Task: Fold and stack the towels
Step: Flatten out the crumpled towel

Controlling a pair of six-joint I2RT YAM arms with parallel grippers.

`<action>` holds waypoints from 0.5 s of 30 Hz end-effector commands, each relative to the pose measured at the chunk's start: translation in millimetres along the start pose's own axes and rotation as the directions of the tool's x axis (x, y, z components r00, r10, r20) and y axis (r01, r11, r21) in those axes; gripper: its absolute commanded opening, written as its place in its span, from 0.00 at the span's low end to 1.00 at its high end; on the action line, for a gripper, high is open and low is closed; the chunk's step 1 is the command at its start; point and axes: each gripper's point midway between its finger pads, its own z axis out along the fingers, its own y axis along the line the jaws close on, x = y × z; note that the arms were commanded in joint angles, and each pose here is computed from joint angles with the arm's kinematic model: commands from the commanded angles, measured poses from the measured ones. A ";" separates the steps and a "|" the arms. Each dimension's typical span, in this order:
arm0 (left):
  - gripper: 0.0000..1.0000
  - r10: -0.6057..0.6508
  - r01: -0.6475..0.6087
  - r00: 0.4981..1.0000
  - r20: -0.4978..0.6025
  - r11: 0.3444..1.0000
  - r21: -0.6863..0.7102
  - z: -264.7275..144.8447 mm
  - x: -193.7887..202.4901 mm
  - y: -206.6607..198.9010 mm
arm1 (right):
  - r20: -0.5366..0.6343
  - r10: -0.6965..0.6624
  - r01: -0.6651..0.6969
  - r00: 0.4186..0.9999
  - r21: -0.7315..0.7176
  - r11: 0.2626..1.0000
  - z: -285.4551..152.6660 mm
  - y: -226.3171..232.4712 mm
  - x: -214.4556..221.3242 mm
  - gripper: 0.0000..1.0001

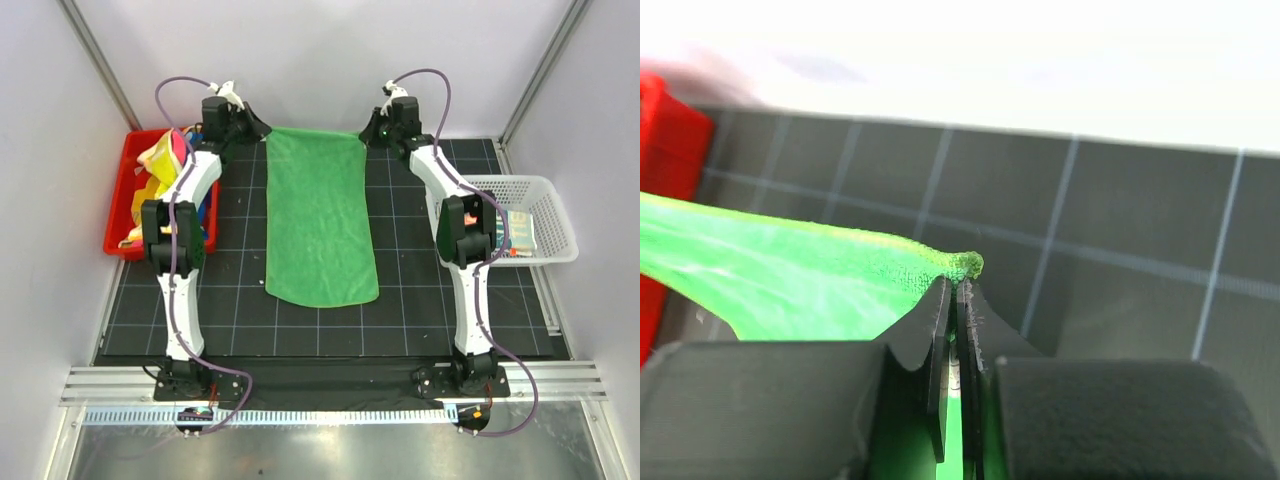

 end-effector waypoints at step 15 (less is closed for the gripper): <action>0.00 0.047 -0.069 0.985 0.169 0.989 0.129 19.4 -57.3 -10.0 | 0.212 -0.017 0.028 0.977 -0.048 0.998 3.4 4.0 -74.5 0.01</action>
